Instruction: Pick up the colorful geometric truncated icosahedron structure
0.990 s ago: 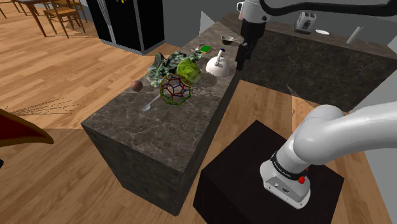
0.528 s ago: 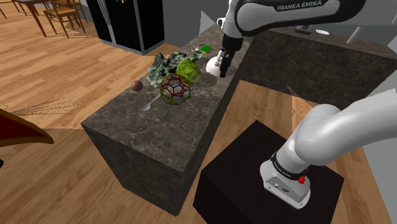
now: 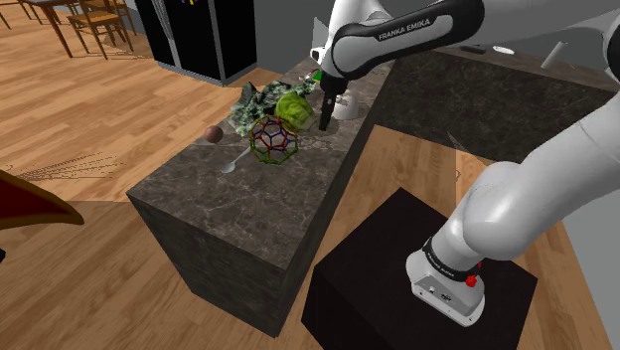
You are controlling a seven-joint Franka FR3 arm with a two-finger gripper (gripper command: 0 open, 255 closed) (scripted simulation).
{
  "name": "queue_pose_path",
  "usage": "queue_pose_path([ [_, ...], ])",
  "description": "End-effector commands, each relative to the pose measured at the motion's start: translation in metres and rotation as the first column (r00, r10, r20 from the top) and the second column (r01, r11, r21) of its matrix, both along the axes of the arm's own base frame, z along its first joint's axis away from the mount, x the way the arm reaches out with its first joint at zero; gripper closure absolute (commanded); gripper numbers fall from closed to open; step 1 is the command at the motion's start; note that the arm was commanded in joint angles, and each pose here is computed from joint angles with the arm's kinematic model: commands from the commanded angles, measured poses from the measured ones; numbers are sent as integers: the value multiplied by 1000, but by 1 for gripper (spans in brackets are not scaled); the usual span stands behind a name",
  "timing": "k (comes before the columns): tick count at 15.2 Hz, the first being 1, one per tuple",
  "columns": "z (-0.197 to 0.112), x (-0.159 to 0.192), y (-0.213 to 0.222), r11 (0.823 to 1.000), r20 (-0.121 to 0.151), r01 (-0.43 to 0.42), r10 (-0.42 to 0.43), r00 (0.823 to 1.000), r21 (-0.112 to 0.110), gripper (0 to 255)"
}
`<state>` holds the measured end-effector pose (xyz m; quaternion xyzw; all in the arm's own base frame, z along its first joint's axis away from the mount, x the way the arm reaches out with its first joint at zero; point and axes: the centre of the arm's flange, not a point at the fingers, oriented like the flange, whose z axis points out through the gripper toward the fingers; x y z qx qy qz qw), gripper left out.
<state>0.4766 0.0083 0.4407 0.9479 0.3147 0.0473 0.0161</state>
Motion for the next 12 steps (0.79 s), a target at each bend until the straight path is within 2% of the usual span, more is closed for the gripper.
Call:
queue_pose_path([
  [1, -16, 18, 8, 998, 14, -54, 54, 998, 10, 0],
  [6, -55, 61, 28, 983, 43, -183, 182, 982, 34, 0],
  [12, -100, 110, 61, 941, 83, -334, 329, 941, 57, 0],
])
